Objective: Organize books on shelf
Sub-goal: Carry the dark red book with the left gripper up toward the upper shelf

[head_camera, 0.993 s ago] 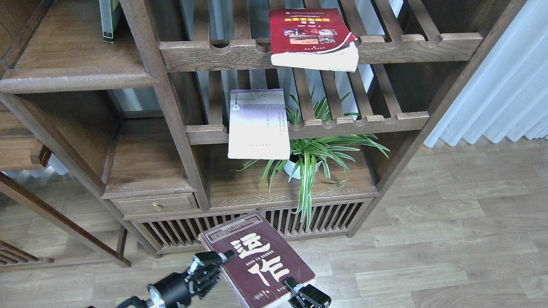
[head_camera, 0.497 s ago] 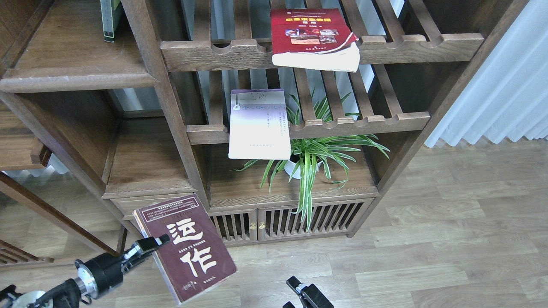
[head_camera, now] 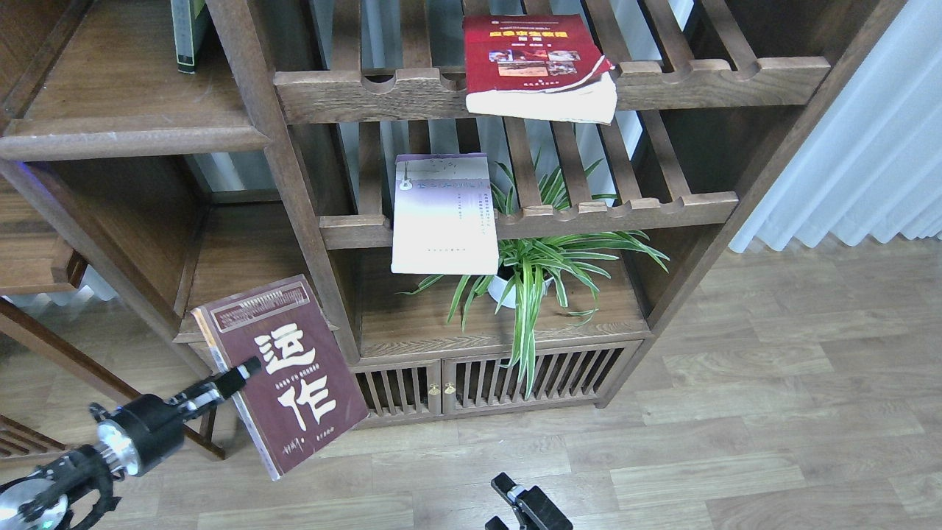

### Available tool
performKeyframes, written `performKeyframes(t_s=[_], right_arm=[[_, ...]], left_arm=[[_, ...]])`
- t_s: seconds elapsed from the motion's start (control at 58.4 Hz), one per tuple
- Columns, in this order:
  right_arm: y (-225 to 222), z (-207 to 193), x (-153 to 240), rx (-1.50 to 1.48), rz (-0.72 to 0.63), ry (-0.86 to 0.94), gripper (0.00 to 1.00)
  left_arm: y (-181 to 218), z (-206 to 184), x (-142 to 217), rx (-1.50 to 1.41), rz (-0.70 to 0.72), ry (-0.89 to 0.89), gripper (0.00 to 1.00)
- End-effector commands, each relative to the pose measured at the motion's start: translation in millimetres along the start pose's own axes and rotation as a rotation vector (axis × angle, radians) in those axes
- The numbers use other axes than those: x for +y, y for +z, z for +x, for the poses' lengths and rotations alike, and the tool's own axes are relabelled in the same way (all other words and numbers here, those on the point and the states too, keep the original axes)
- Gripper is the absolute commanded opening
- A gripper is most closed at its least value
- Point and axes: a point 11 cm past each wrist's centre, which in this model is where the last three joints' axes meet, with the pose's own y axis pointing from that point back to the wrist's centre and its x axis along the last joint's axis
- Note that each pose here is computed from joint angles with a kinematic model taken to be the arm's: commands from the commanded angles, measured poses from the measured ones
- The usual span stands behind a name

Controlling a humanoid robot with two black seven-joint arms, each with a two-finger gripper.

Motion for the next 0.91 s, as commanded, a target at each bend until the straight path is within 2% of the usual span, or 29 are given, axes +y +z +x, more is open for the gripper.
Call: performKeyframes(t_s=[0.0, 0.12, 0.154, 0.257, 0.411, 0.565, 0.891], right_arm=[[0.0, 0.5, 0.3, 0.001, -0.001, 0.002, 0.99], [-0.7, 1.8, 0.9, 0.002, 0.001, 0.006, 0.99], [-1.0, 3.6, 1.8, 0.003, 0.001, 0.012, 0.99], [-1.1, 4.6, 2.2, 0.003, 0.002, 0.015, 0.99], [-1.2, 5.0, 2.4, 0.003, 0.002, 0.017, 0.99], [-3.4, 8.9, 3.2, 0.006, 0.005, 0.03, 0.99], [-8.6, 11.1, 1.6, 0.016, 0.009, 0.041, 0.99]], left_arm=[[15.2, 2.4, 11.6, 0.041, -0.098, 0.005, 0.04], [31.5, 2.1, 17.6, 0.1, -0.181, -0.021, 0.04], [48.2, -4.4, 16.9, 0.152, -0.246, -0.075, 0.04], [68.8, -13.8, 14.2, 0.191, -0.308, -0.142, 0.04], [130.3, -31.3, 21.2, 0.154, -0.429, -0.232, 0.04], [184.2, -55.2, 29.5, 0.051, -0.468, -0.294, 0.04], [260.0, -110.5, 39.4, -0.17, -0.509, -0.37, 0.04]])
